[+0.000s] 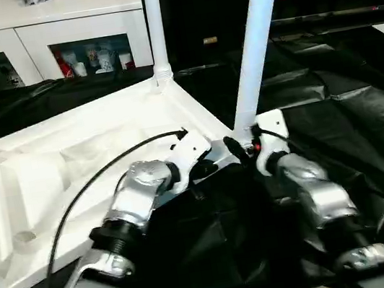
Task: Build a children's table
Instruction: Rotate leg to tighten
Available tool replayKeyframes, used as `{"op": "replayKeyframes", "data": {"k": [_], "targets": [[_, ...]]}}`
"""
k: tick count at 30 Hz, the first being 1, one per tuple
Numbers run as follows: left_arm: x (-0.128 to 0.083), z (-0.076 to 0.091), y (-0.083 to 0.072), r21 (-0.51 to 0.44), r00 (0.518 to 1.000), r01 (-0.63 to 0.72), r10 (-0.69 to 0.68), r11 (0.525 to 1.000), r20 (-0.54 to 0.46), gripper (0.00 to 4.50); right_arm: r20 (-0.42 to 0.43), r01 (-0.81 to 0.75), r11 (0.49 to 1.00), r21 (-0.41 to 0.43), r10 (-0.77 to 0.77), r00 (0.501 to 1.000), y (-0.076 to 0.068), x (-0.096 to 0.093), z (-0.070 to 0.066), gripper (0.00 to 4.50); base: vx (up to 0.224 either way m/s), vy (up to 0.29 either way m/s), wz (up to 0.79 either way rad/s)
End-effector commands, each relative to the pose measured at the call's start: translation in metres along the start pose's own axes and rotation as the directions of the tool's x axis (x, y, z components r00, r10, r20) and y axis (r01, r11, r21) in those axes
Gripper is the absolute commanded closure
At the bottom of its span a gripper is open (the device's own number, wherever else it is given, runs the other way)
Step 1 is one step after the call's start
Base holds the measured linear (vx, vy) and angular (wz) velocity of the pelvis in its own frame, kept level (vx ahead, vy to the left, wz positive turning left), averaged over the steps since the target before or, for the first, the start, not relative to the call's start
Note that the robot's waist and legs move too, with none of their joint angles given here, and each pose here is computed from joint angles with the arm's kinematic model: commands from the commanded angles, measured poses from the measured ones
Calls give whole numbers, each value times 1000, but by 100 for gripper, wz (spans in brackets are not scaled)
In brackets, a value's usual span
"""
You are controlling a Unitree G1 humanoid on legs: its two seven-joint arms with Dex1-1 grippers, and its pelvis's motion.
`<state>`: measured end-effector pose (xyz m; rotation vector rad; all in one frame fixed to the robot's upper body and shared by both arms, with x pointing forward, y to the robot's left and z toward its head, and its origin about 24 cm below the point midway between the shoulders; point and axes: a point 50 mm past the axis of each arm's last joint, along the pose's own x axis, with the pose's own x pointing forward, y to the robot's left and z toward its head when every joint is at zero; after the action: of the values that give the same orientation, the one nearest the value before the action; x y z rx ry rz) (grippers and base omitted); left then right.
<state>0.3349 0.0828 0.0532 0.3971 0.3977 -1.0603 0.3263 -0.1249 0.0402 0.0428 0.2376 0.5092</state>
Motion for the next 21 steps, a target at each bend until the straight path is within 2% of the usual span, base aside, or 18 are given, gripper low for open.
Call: {"op": "replayKeyframes", "data": {"k": [1, 4, 6, 9, 13, 14, 15, 17, 21], "targets": [[-2, 2, -5, 43, 997, 70, -72, 997, 38, 450, 9, -223, 974, -44, 223, 975, 19, -1, 9, 77, 0, 0, 0], [-12, -4, -5, 85, 991, 122, -127, 989, 51, 450, -22, -303, 949, -84, 302, 953, 13, -13, 9, 77, 0, 0, 0], [-12, -4, -5, 85, 991, 122, -127, 989, 51, 450, -22, -303, 949, -84, 302, 953, 13, -13, 9, 77, 0, 0, 0], [-27, -14, -10, 148, 970, 232, -241, 961, 45, 450, -73, -407, 906, -116, 401, 913, 5, -31, 10, 77, 0, 0, 0], [-32, -15, -7, 180, 976, 203, -214, 962, 39, 450, -98, -441, 888, -133, 431, 897, 2, -38, 10, 77, 0, 0, 0], [-33, -12, -5, 177, 976, 199, -210, 964, 50, 422, -102, -442, 887, -135, 432, 896, 1, -38, 10, 71, 0, 0, 0], [-34, -10, -3, 178, 977, 194, -207, 965, 57, 422, -103, -443, 886, -134, 433, 896, 1, -39, 10, 71, 0, 0, 0], [-37, -5, 1, 185, 976, 192, -208, 964, 70, 390, -107, -449, 884, -132, 438, 893, 1, -40, 10, 70, 0, 0, 0], [-39, -2, 3, 230, 971, 218, -235, 948, 49, 363, -113, -461, 878, -130, 449, 887, 2, -41, 9, 70, 0, 0, 0]]}}
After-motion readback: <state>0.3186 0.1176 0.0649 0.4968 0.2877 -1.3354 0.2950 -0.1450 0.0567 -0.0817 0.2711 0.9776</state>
